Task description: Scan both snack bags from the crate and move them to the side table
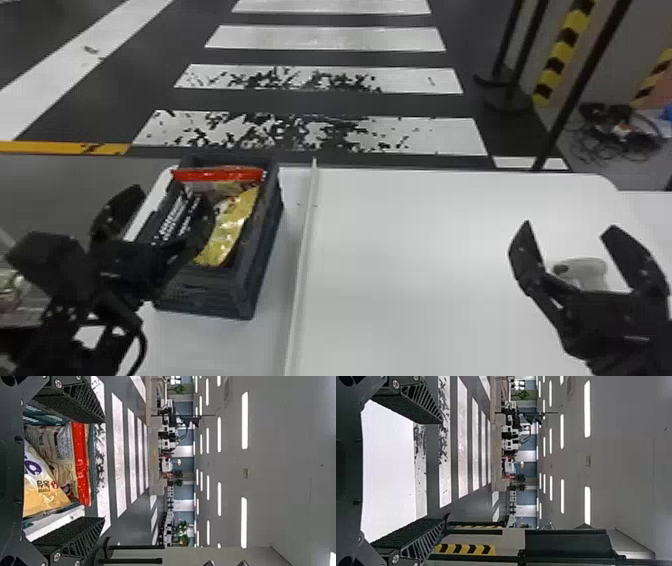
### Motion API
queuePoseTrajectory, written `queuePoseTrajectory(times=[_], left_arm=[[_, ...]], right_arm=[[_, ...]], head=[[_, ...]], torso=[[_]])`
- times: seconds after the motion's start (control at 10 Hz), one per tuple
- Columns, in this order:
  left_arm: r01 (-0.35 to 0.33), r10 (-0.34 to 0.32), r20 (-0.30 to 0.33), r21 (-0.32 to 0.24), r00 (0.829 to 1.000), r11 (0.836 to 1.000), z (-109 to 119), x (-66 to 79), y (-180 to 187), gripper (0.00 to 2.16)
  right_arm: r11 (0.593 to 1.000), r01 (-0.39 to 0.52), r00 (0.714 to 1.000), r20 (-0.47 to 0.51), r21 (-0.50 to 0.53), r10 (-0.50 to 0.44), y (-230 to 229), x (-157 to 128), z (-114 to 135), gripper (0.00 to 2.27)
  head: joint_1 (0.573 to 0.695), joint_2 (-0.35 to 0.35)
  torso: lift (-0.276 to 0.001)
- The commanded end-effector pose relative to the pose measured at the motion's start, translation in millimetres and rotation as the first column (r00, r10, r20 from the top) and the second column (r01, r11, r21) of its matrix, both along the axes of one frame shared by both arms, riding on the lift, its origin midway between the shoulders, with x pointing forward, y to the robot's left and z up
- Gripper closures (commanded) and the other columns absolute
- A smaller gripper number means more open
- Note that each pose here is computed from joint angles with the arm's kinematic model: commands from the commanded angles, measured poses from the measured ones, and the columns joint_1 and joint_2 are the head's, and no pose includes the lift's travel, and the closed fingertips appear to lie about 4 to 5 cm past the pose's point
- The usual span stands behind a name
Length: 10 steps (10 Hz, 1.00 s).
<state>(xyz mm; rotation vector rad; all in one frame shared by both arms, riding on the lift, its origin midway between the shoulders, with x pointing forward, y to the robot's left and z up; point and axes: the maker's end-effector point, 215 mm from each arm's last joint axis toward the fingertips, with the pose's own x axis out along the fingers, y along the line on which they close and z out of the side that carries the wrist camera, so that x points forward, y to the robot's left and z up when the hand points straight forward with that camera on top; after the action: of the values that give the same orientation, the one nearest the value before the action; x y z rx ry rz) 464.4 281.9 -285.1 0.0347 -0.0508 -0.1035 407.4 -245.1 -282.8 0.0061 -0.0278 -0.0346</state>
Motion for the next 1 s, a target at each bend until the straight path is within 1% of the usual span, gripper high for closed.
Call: queuePoseTrajectory(times=[0.0, 0.1, 0.2, 0.3, 0.5, 0.7, 0.9], left_arm=[[-0.006, 0.006, -0.027, 0.002, 1.000, 1.000, -5, 13.4, 8, 0.12], [-0.007, 0.007, -0.039, 0.001, 0.999, 1.000, -7, 21.9, 15, 0.12], [-0.009, 0.009, -0.037, 0.000, 0.999, 1.000, -6, 28.3, 24, 0.12], [-0.011, 0.011, -0.058, -0.001, 0.998, 1.000, -10, 35.0, 33, 0.12], [-0.016, 0.017, -0.071, 0.005, 0.997, 1.000, -17, 47.0, 57, 0.12], [0.029, -0.030, -0.078, -0.018, 0.997, 0.999, -22, 58.1, 72, 0.12], [0.080, -0.081, -0.057, -0.010, 0.995, 0.997, -16, 66.7, 80, 0.12]], right_arm=[[1.000, -0.012, 1.000, -0.001, 0.000, 0.012, 7, 0, -1, 0.11], [1.000, -0.022, 1.000, -0.003, -0.003, 0.022, 11, -1, -2, 0.11], [1.000, -0.028, 1.000, -0.009, -0.004, 0.028, 14, -1, -4, 0.11], [0.999, -0.035, 0.999, -0.011, -0.006, 0.035, 16, -2, -5, 0.11], [0.999, -0.046, 0.999, -0.016, -0.008, 0.046, 21, -4, -7, 0.11], [0.998, -0.063, 0.998, -0.023, -0.012, 0.062, 30, -8, -10, 0.11], [0.997, -0.079, 0.996, -0.034, -0.024, 0.078, 36, -12, -13, 0.10]], head=[[0.695, 0.047], [0.695, 0.051], [0.695, 0.064], [0.695, 0.076], [0.695, 0.108], [0.695, 0.133], [0.695, 0.164]], torso=[[-0.095], [-0.095], [-0.095], [-0.095], [-0.095], [-0.095], [-0.095]])
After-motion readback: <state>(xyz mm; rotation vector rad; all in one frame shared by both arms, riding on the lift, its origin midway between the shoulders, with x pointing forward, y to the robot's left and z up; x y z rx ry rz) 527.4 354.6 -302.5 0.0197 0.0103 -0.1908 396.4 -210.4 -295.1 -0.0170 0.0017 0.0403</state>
